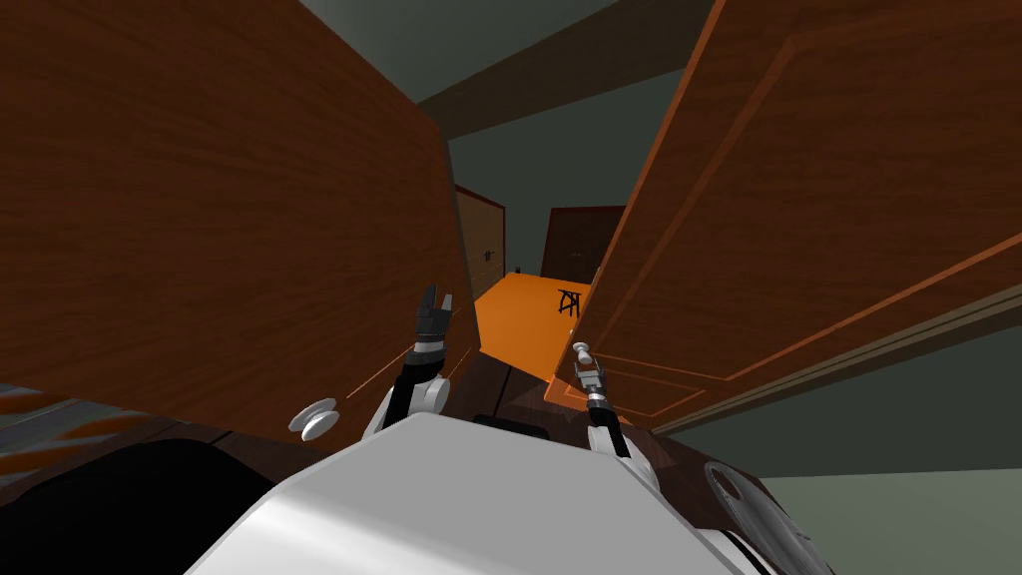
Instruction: Pull the door open
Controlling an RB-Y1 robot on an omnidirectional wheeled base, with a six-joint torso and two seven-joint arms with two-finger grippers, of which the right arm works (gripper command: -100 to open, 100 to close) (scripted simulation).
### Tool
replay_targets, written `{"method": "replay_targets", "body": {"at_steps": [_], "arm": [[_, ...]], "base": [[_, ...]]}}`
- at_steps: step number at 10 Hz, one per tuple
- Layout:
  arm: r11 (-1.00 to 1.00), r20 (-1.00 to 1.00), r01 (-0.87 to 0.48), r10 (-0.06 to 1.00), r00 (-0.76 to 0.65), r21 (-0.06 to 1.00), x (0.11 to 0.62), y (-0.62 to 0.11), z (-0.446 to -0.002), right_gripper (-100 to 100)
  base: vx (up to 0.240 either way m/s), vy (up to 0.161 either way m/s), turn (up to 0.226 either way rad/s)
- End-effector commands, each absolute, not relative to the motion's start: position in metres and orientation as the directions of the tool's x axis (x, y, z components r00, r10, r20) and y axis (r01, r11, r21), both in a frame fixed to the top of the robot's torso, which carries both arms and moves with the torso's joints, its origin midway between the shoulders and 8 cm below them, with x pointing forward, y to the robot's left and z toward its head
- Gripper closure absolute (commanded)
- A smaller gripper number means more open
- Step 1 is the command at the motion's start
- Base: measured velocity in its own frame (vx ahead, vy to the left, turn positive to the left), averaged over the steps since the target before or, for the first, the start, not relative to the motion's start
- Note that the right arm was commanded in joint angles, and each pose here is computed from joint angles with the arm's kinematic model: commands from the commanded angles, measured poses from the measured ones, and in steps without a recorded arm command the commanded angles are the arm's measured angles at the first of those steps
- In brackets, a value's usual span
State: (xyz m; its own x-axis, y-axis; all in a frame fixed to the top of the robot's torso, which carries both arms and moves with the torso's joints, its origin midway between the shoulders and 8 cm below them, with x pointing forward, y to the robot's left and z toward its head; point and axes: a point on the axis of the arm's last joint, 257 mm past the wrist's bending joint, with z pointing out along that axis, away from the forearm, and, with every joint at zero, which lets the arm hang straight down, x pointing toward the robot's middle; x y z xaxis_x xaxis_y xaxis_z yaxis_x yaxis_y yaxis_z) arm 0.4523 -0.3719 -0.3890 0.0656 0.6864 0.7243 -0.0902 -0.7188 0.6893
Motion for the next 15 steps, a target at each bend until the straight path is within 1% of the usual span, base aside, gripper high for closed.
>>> {"method": "replay_targets", "body": {"at_steps": [1, 2, 3, 7, 8, 9, 11, 12, 13, 15], "arm": [[-0.749, 0.754, -0.093, 0.653, 0.062, 0.656, 0.454, -0.370, -0.389, -100], [-0.779, 0.785, -0.096, 0.616, 0.059, 0.619, 0.455, -0.367, -0.389, -100], [-0.783, 0.788, -0.097, 0.612, 0.058, 0.615, 0.455, -0.367, -0.389, -100], [-0.867, 0.874, -0.106, 0.484, 0.046, 0.486, 0.459, -0.358, -0.390, -100], [-0.870, 0.876, -0.106, 0.479, 0.045, 0.481, 0.459, -0.358, -0.390, -100], [-0.894, 0.900, -0.108, 0.434, 0.041, 0.435, 0.460, -0.355, -0.390, -100], [-0.916, 0.922, -0.110, 0.385, 0.036, 0.386, 0.462, -0.352, -0.390, -100], [-0.933, 0.939, -0.112, 0.342, 0.032, 0.343, 0.463, -0.350, -0.390, -100], [-0.935, 0.941, -0.112, 0.336, 0.031, 0.338, 0.463, -0.350, -0.390, -100], [-0.960, 0.967, -0.114, 0.253, 0.024, 0.254, 0.465, -0.344, -0.391, -100]], "base": [[-0.057, -0.016, 0.008], [-0.060, -0.019, 0.013], [-0.046, -0.015, 0.006], [-0.063, -0.022, 0.013], [-0.043, -0.011, 0.006], [-0.045, -0.014, 0.009], [-0.067, -0.017, 0.014], [-0.048, -0.019, 0.010], [-0.039, -0.016, 0.006], [-0.055, -0.019, 0.012]]}}
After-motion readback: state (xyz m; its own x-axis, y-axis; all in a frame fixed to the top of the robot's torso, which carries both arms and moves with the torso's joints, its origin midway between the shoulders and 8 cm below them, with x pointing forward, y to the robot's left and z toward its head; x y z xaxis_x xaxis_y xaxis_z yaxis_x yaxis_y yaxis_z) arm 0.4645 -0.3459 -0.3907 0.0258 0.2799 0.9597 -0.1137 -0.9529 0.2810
